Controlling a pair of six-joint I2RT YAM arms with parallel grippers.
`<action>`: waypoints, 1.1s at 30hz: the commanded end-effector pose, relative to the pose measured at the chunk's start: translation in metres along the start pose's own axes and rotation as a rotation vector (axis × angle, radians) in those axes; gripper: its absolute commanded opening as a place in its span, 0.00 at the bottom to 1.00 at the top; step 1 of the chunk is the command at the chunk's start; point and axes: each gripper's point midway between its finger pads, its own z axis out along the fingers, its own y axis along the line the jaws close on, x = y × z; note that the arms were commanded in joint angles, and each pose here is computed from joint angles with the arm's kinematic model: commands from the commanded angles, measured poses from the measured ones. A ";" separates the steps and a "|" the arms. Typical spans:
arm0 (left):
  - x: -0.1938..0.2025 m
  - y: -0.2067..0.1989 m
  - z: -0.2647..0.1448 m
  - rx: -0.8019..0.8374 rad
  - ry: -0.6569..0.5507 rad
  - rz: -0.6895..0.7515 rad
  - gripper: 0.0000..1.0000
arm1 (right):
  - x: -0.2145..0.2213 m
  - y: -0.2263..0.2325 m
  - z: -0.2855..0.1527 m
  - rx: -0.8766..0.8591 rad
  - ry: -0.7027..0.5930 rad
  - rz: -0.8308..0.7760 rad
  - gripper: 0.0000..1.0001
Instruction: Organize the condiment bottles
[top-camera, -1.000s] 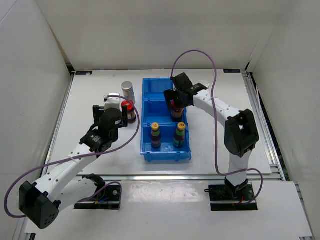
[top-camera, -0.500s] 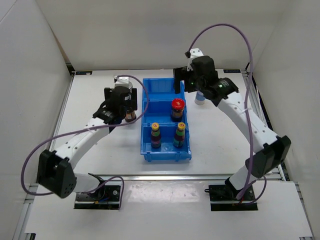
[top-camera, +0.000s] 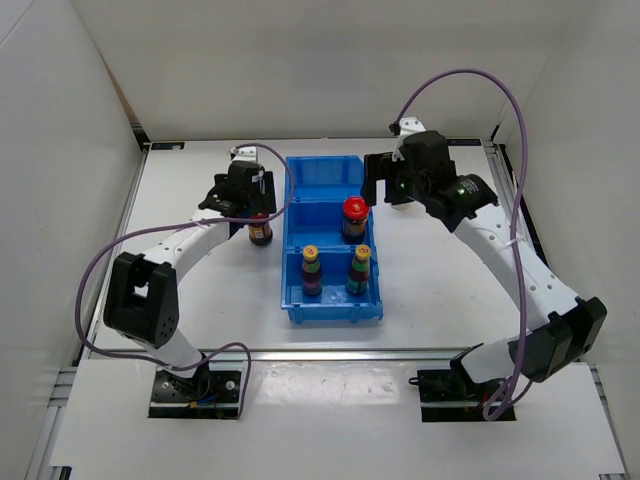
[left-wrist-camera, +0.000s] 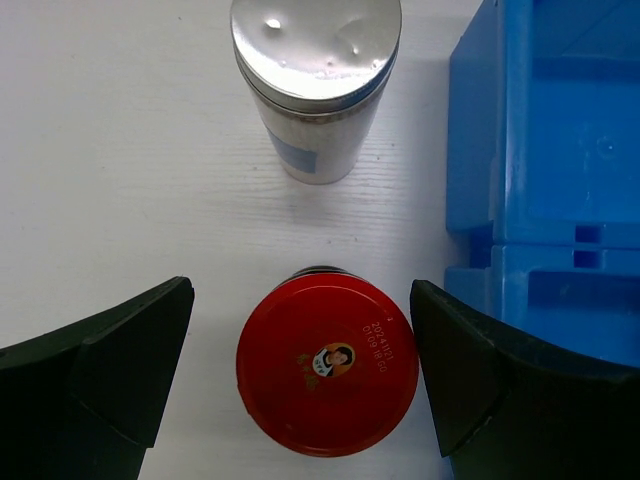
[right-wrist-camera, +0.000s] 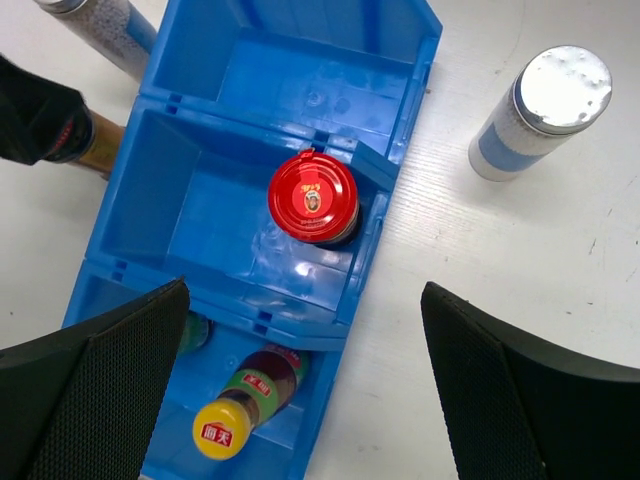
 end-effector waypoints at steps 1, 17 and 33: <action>0.000 -0.003 0.002 0.036 0.022 -0.024 1.00 | -0.008 0.004 -0.018 -0.026 -0.044 0.017 1.00; 0.011 -0.007 0.009 0.045 0.071 -0.010 0.56 | -0.004 -0.005 -0.025 -0.009 -0.040 0.027 1.00; -0.158 -0.063 -0.117 0.233 -0.314 0.028 0.16 | 0.002 -0.025 -0.038 0.042 -0.048 0.039 1.00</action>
